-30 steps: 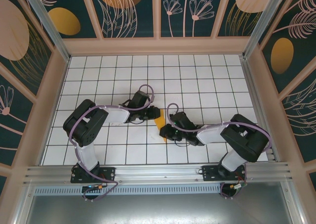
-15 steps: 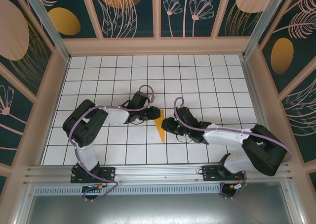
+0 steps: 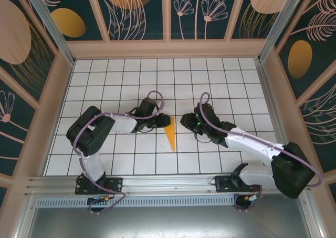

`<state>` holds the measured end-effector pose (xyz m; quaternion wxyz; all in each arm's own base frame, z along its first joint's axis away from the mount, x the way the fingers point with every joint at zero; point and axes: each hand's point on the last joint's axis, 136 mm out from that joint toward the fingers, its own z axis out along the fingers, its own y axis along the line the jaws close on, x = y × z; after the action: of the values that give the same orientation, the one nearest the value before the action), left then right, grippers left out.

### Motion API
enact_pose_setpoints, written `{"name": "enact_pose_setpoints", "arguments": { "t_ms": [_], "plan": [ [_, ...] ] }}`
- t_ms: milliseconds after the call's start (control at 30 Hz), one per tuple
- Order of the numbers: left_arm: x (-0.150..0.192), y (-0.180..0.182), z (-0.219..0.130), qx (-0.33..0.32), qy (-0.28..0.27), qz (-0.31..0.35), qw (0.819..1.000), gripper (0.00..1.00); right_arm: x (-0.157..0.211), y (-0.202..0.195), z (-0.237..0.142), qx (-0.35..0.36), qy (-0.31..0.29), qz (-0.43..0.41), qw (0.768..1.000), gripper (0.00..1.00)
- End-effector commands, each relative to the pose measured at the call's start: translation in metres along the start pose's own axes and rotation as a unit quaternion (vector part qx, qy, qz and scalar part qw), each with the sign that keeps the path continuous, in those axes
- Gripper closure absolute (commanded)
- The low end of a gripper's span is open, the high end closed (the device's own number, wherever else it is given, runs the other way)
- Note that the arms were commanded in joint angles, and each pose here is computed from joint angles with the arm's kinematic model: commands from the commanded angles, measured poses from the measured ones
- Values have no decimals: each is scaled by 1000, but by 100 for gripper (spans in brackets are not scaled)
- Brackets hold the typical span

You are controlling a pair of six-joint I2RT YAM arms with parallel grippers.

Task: Fold a paper plane with a square sheet of paper (pick it up from the middle)
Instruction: Fold the wing for the fifth time at the center of the table.

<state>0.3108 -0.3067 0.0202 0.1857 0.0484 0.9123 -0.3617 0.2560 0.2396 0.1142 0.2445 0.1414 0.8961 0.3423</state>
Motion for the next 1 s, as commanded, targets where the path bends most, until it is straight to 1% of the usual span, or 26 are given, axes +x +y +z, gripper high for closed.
{"name": "enact_pose_setpoints", "arguments": {
  "t_ms": [0, 200, 267, 333, 367, 400, 433, 467, 500, 533, 600, 667, 733, 800, 900, 933, 967],
  "plan": [
    [36, 52, 6, -80, 46, -27, 995, 72, 7, -8, -1, 6, 20, -6, 1000, 67],
    [36, 49, 6, -71, 44, -26, 996, 72, 8, -11, 3, 11, 24, -9, 1000, 67],
    [35, 47, 5, -67, 44, -23, 997, 72, 7, -11, 2, 0, 14, -8, 1000, 71],
    [33, 45, 4, -65, 42, -19, 997, 72, 8, -13, 0, -20, 3, -2, 1000, 70],
    [32, 44, 4, -64, 42, -16, 997, 72, 7, -10, -3, -39, -7, 2, 999, 72],
    [31, 43, 4, -63, 42, -14, 997, 72, 7, -12, -5, -49, -16, 13, 999, 80],
    [30, 43, 5, -64, 42, -13, 997, 72, 8, -18, -6, -50, -22, 30, 998, 84],
    [30, 43, 5, -65, 43, -13, 997, 71, 9, -26, -7, -45, -26, 49, 997, 85],
    [28, 42, 5, -64, 40, -12, 997, 71, 11, -30, -9, -47, -30, 60, 997, 82],
    [28, 42, 4, -65, 39, -14, 997, 71, 15, -30, -9, -62, -26, 61, 996, 83],
    [27, 42, 4, -66, 35, -13, 997, 71, 22, -17, -12, -122, -17, 47, 991, 86],
    [25, 40, 5, -63, 34, -12, 997, 71, 28, -12, -11, -139, -1, 47, 989, 85],
    [24, 41, 5, -65, 31, -12, 997, 71, 35, -2, -6, -141, 26, 28, 989, 85],
    [22, 41, 6, -69, 30, -13, 997, 71, 41, 10, 2, -132, 52, -1, 990, 90],
    [19, 39, 8, -64, 31, -11, 997, 71, 51, 21, 17, -91, 64, -38, 993, 91],
    [17, 39, 8, -67, 27, -11, 997, 71, 57, 27, 22, -93, 76, -48, 992, 92],
    [15, 39, 8, -69, 23, -11, 997, 71, 62, 32, 27, -91, 87, -53, 991, 97]
  ]
}}
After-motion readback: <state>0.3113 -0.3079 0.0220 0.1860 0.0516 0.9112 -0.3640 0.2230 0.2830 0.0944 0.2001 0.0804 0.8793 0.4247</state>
